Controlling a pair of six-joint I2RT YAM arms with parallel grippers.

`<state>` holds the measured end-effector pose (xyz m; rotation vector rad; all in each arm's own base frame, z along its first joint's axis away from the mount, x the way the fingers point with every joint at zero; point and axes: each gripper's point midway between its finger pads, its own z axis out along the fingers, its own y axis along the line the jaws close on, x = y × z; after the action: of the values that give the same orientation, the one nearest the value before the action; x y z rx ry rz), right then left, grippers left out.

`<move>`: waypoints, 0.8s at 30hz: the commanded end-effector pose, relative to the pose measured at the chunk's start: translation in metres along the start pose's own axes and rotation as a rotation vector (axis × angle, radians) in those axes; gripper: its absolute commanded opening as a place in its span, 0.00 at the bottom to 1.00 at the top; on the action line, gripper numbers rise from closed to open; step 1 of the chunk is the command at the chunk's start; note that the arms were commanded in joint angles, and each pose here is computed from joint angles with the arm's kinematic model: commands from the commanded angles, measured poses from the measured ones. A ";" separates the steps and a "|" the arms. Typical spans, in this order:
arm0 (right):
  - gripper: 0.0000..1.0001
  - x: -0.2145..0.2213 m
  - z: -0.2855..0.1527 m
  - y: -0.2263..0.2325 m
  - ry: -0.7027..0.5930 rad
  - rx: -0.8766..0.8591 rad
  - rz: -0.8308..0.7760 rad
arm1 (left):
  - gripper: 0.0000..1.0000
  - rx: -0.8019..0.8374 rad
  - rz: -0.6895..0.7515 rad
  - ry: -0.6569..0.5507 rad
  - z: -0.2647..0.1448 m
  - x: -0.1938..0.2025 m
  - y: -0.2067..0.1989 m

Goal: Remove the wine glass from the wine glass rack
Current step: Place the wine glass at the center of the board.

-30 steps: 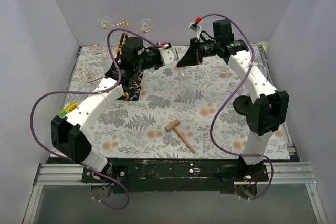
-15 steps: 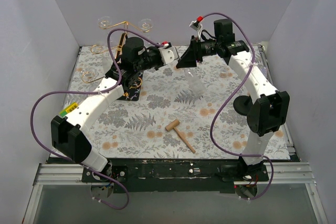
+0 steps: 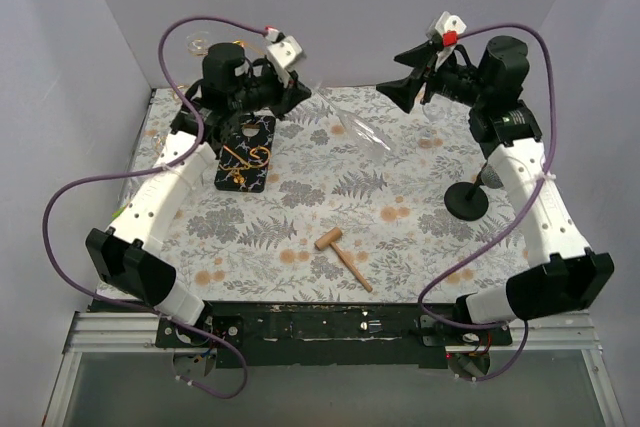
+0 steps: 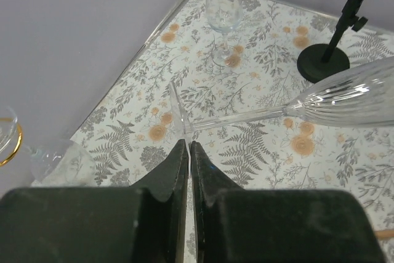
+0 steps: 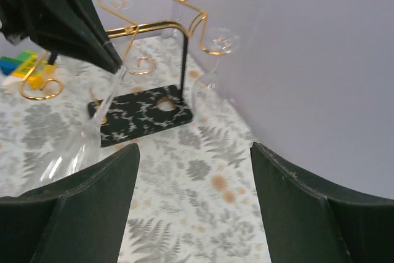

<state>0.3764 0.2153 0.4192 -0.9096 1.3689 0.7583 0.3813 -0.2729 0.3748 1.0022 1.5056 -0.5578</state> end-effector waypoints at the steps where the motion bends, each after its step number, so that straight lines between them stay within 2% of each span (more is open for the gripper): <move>1: 0.80 -0.008 -0.015 -0.026 -0.015 0.176 -0.316 | 0.00 0.115 -0.304 0.023 -0.026 0.000 0.002; 4: 0.80 0.017 -0.024 -0.011 0.047 0.127 -0.429 | 0.00 0.192 -0.386 -0.002 -0.035 -0.007 -0.001; 9: 0.80 0.032 -0.021 0.035 0.074 -0.041 -0.560 | 0.00 0.297 -0.529 -0.045 -0.037 -0.016 -0.006; 14: 0.80 0.013 -0.010 0.071 -0.002 -0.097 -0.655 | 0.00 0.352 -0.588 -0.054 -0.030 -0.015 -0.006; 24: 0.81 -0.040 -0.006 0.117 -0.182 -0.119 -0.723 | 0.00 0.404 -0.670 -0.034 -0.024 -0.002 -0.013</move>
<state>0.2890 0.2602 0.4092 -1.3237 0.9037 0.3876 0.3669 -0.2602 0.3743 0.7502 1.7426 -1.3276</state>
